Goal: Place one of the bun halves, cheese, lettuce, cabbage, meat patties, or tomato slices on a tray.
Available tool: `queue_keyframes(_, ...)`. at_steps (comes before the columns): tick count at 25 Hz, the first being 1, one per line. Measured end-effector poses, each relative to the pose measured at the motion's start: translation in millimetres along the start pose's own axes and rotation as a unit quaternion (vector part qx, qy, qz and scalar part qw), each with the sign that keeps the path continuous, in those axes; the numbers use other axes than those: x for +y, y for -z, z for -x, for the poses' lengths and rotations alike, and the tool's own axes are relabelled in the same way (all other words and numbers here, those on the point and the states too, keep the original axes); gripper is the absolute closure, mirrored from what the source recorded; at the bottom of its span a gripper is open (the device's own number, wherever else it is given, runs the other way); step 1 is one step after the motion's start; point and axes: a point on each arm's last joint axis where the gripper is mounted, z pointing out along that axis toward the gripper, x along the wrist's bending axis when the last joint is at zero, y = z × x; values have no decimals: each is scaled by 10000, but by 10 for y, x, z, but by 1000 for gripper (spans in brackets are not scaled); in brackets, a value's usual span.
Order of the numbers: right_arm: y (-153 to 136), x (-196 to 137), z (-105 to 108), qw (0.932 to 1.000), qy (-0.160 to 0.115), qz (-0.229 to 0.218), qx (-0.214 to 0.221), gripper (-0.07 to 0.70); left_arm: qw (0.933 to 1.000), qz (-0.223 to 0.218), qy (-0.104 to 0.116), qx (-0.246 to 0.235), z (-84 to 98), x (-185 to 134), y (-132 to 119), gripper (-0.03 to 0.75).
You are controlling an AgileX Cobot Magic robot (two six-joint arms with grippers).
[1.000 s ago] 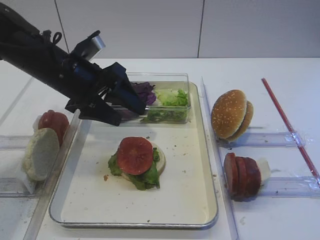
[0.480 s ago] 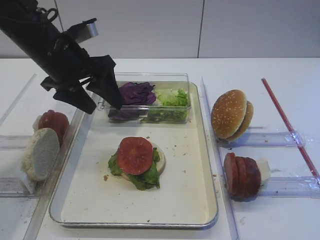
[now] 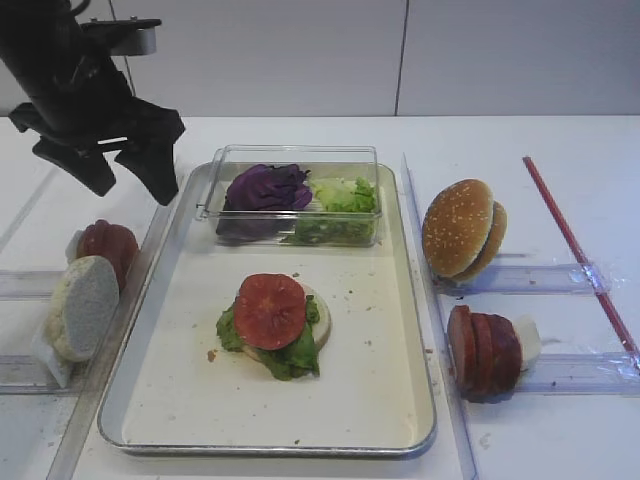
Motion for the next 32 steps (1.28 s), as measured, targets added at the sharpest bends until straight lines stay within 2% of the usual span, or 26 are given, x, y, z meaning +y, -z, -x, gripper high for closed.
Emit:
queue_keyframes(4,0,0,0,10000,0,0,0,57,9986,130,114,507,-56,-57,173,213)
queue_keyframes(8,0,0,0,10000,0,0,0,57,9945,357,243,959,-94,-125,388,217)
queue_keyframes(13,0,0,0,10000,0,0,0,57,9922,748,292,949,-28,-237,682,221)
queue_keyframes(21,0,0,0,10000,0,0,0,57,9850,1400,235,977,87,-550,1175,221)
queue_keyframes(26,0,0,0,10000,0,0,0,57,9820,1574,195,1024,135,-869,1330,222)
queue_keyframes(32,0,0,0,10000,0,0,0,57,9809,1618,185,1065,171,-1286,1367,222)
